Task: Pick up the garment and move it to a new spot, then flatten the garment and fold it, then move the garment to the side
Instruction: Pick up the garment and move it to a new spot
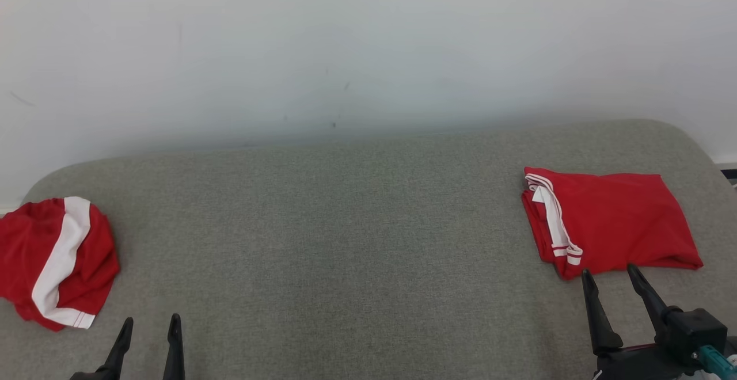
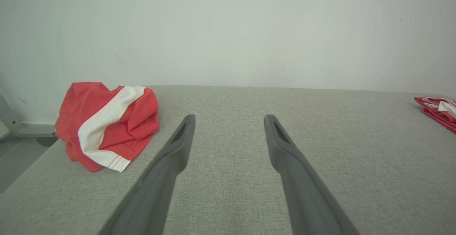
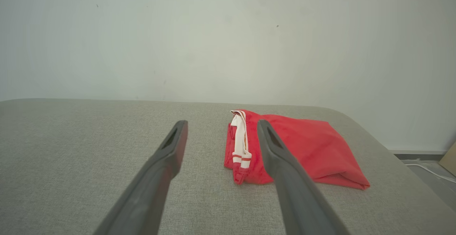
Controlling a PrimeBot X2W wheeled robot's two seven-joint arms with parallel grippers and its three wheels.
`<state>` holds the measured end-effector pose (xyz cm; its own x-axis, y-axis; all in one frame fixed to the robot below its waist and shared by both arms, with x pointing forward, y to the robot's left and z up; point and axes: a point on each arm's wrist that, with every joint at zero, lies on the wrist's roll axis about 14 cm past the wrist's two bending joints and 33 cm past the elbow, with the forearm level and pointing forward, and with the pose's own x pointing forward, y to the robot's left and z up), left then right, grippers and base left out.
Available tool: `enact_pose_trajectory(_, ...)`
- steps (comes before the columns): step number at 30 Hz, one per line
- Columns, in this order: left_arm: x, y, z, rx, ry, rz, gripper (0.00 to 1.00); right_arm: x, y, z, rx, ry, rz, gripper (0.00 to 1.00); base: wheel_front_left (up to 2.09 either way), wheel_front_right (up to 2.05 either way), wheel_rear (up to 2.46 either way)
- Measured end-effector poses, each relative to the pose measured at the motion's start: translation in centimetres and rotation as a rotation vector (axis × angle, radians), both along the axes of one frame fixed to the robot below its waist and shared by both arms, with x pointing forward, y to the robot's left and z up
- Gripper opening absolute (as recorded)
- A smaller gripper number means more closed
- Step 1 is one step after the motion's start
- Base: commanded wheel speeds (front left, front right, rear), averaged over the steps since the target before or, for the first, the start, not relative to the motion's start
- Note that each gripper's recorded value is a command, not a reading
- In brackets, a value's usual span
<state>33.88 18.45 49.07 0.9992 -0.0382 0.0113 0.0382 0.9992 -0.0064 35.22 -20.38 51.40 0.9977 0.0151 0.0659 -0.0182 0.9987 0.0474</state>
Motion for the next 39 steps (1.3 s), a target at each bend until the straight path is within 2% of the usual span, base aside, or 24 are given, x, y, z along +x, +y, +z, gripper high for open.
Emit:
enact_pose_trajectory(9,-0.3,1.0,0.1,0.001,-0.003,0.032,1.0,0.5,0.9,-0.1,0.008,0.003,0.022,1.0,0.0,0.0,0.0)
enact_pose_trajectory(18,-1.5,3.5,0.3,0.103,-0.003,0.078,1.0,1.7,3.3,-0.3,0.014,0.01,0.092,1.0,0.0,0.0,0.0)
enact_pose_trajectory(39,-9.3,12.3,0.2,0.051,0.013,0.431,1.0,4.8,16.3,-0.9,0.026,0.038,0.476,1.0,0.0,0.0,0.0)
